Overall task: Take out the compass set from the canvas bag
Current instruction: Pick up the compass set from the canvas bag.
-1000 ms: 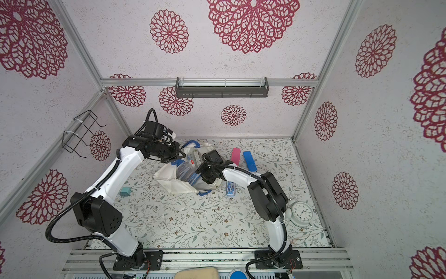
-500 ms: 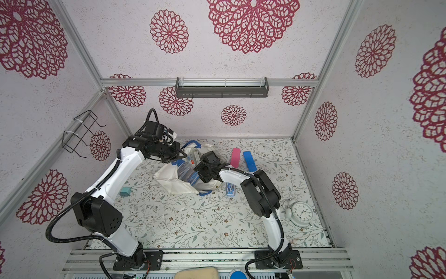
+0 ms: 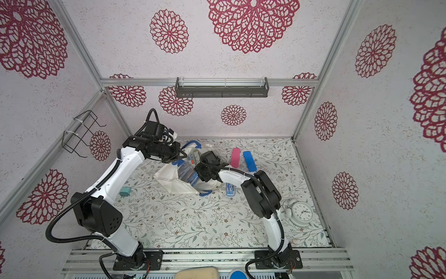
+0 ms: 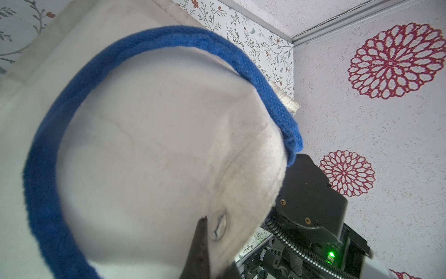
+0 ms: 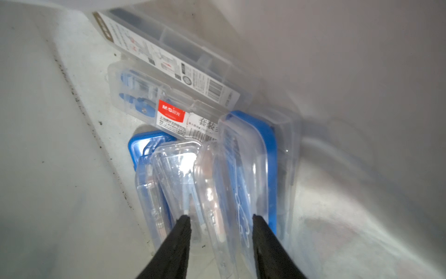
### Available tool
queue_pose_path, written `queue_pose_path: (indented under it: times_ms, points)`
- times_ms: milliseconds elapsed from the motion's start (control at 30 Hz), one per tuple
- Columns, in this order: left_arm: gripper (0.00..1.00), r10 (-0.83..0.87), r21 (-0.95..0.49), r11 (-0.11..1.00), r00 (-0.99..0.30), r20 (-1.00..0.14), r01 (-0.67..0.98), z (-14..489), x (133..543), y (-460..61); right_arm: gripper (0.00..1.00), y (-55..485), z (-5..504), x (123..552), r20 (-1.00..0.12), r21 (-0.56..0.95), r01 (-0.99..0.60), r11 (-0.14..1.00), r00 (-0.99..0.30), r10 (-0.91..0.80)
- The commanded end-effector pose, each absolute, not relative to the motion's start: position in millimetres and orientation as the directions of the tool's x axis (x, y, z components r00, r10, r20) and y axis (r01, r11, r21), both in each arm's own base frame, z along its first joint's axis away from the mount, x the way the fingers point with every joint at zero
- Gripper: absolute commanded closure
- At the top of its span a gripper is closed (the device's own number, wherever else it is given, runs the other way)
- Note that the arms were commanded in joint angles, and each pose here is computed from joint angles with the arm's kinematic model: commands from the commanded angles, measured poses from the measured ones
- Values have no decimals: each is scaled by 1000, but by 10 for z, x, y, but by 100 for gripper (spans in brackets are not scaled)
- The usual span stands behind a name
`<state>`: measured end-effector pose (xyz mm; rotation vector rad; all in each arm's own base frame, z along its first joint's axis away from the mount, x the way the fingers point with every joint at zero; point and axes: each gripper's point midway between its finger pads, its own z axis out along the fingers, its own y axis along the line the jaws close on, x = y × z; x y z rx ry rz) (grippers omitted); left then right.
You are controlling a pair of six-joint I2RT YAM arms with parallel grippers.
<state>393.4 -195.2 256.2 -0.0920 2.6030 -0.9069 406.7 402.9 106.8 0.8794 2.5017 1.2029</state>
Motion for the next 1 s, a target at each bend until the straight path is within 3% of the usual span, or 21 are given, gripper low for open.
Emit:
queue_pose_path:
  times_ms: [0, 233, 533, 967]
  points:
    - [100, -157, -640, 757, -916, -369, 128, 2779, 3890, -2056, 54, 4079, 1310, 4152, 47, 801, 397, 447, -787, 615]
    - [100, -155, -638, 759, -916, -369, 128, 2784, 3885, -2054, 49, 3902, 1262, 4112, -10, 755, 401, 519, -784, 620]
    - [100, -154, -633, 763, -915, -373, 129, 2786, 3890, -2043, 62, 3747, 1043, 4101, -28, 712, 416, 565, -788, 615]
    - [100, -153, -636, 761, -915, -374, 133, 2822, 3871, -2047, 59, 3905, 846, 4212, -2, 729, 409, 549, -801, 599]
